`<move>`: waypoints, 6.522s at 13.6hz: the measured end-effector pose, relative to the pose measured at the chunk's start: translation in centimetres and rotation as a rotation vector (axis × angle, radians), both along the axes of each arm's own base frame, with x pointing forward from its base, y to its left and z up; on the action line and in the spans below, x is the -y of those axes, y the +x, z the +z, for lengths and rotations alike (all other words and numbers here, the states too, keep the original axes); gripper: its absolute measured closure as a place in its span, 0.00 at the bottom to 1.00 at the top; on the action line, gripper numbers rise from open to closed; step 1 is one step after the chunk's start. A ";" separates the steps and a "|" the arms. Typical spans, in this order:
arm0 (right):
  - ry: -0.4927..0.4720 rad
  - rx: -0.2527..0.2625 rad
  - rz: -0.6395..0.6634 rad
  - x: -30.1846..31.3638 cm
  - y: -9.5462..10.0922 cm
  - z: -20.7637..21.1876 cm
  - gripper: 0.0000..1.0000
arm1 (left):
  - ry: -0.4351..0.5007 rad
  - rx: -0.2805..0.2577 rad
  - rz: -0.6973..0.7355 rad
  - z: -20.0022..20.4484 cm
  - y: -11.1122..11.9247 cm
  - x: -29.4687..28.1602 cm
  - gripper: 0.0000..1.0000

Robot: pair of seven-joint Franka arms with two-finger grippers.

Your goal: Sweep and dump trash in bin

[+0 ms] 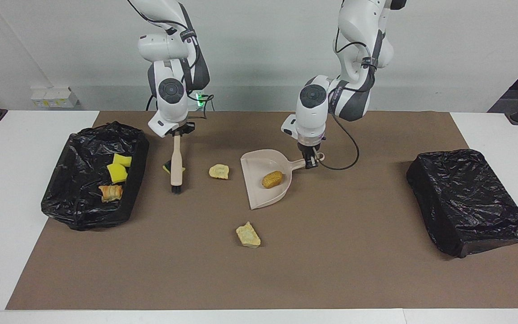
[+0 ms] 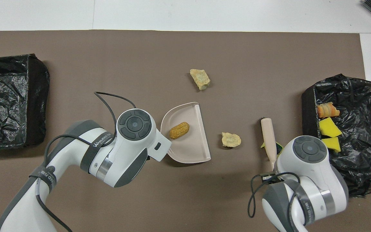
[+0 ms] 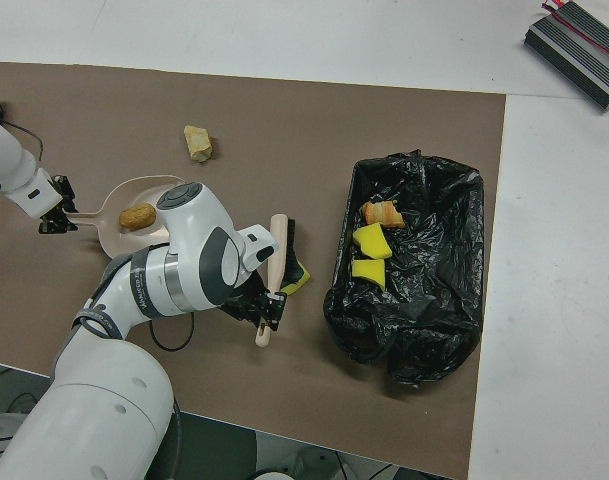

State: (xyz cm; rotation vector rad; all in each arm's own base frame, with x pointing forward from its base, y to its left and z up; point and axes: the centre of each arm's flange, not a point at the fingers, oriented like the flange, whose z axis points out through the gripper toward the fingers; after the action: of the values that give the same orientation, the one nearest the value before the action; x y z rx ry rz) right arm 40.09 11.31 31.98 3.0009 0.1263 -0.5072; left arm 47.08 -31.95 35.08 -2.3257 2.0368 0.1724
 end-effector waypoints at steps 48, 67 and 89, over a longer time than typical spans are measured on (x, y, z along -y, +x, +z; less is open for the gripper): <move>-0.004 0.196 0.760 -7.2 26.5 -1.0 0.73 | 0.053 0.005 0.400 1.1 5.9 -4.2 0.69; 0.350 0.093 0.403 -12.2 15.4 10.5 0.73 | -0.010 0.023 0.134 -0.4 5.7 -3.9 0.69; 0.172 0.019 0.271 -14.7 14.0 -0.6 0.73 | -0.028 0.001 0.015 -0.6 5.4 -3.7 0.69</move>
State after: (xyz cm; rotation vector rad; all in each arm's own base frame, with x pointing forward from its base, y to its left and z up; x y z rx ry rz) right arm 54.10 26.05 31.36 3.0794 0.5950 -0.4599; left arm 52.43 -28.27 34.52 -2.3572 2.0350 0.1436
